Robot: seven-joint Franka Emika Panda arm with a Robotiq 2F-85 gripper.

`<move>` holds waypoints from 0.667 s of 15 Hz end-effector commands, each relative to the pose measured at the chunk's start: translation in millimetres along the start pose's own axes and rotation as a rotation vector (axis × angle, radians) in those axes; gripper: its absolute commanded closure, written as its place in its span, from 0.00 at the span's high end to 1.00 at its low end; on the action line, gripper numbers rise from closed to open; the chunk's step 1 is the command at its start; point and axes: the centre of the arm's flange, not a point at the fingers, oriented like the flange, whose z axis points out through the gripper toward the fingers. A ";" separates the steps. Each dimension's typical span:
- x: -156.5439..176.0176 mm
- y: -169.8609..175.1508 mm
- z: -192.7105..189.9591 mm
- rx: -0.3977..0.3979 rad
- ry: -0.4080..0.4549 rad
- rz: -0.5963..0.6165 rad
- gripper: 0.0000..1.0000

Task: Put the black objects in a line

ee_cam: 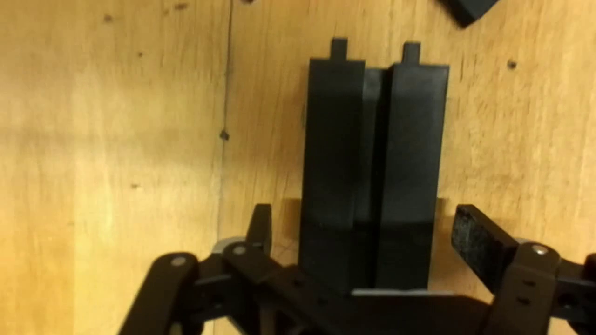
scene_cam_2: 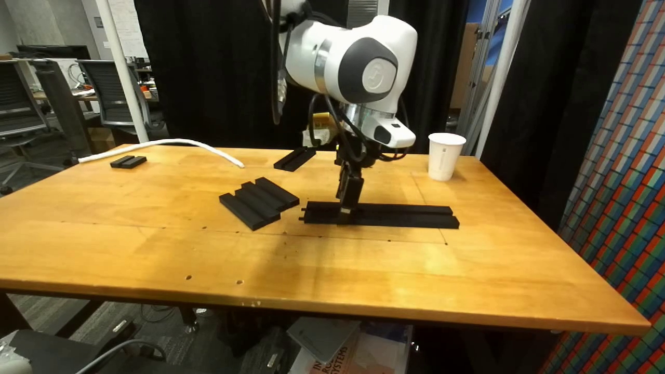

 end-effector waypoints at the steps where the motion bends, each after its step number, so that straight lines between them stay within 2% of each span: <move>1: -70.5 -1.4 -34.4 -0.005 -0.042 0.061 1.00; 4: -128.2 -18.7 -41.8 0.003 -0.084 0.098 1.00; 6: -162.3 -36.1 -41.0 0.042 -0.112 0.112 1.00; 10: -211.3 -60.5 -27.4 0.084 -0.189 0.146 1.00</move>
